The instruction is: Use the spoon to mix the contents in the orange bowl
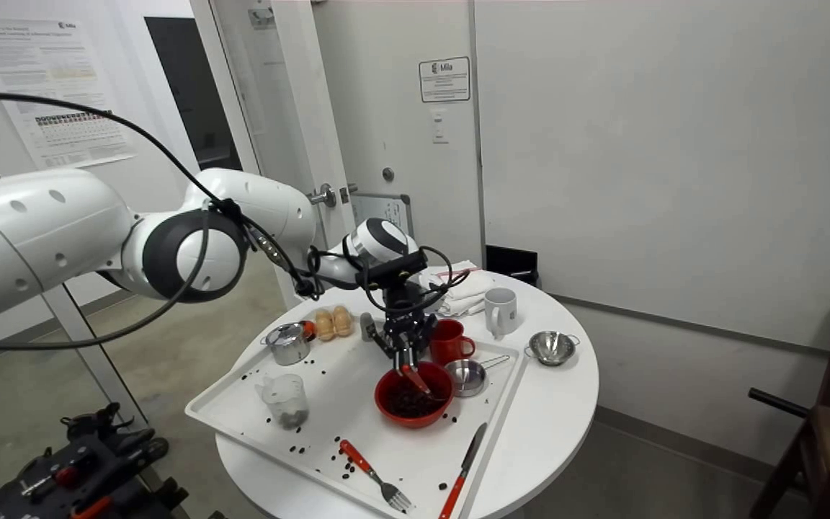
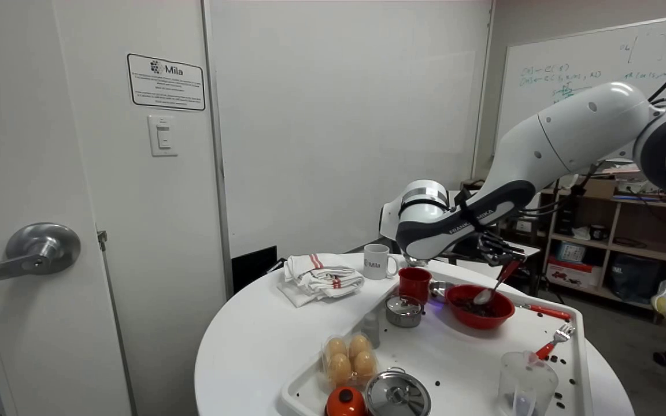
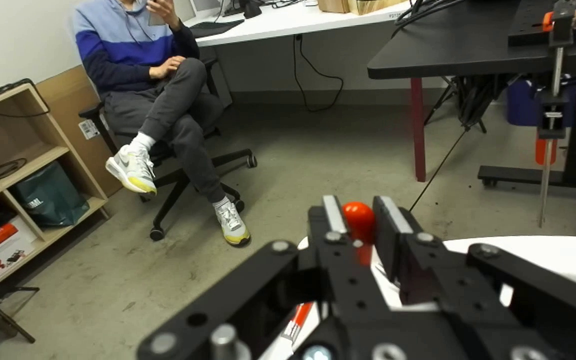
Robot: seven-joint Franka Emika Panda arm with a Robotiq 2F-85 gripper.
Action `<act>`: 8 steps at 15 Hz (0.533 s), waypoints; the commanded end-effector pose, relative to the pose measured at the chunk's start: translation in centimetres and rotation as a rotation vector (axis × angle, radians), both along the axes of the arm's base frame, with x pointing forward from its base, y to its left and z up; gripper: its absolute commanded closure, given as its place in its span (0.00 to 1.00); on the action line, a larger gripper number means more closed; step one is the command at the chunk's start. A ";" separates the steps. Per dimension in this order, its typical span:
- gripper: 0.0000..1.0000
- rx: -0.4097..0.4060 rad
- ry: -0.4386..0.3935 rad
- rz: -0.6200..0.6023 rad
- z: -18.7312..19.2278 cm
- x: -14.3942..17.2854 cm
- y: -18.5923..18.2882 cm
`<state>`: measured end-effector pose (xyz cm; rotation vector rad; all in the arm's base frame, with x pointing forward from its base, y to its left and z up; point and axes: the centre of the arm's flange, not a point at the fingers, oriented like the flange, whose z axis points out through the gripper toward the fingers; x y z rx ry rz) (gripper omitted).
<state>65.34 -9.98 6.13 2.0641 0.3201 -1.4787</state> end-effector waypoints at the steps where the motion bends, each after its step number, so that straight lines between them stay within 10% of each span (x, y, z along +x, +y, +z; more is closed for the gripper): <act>1: 0.91 0.024 -0.019 0.012 -1.6 5.0 1.4; 8: 0.91 0.037 -0.032 0.131 -2.1 5.6 7.5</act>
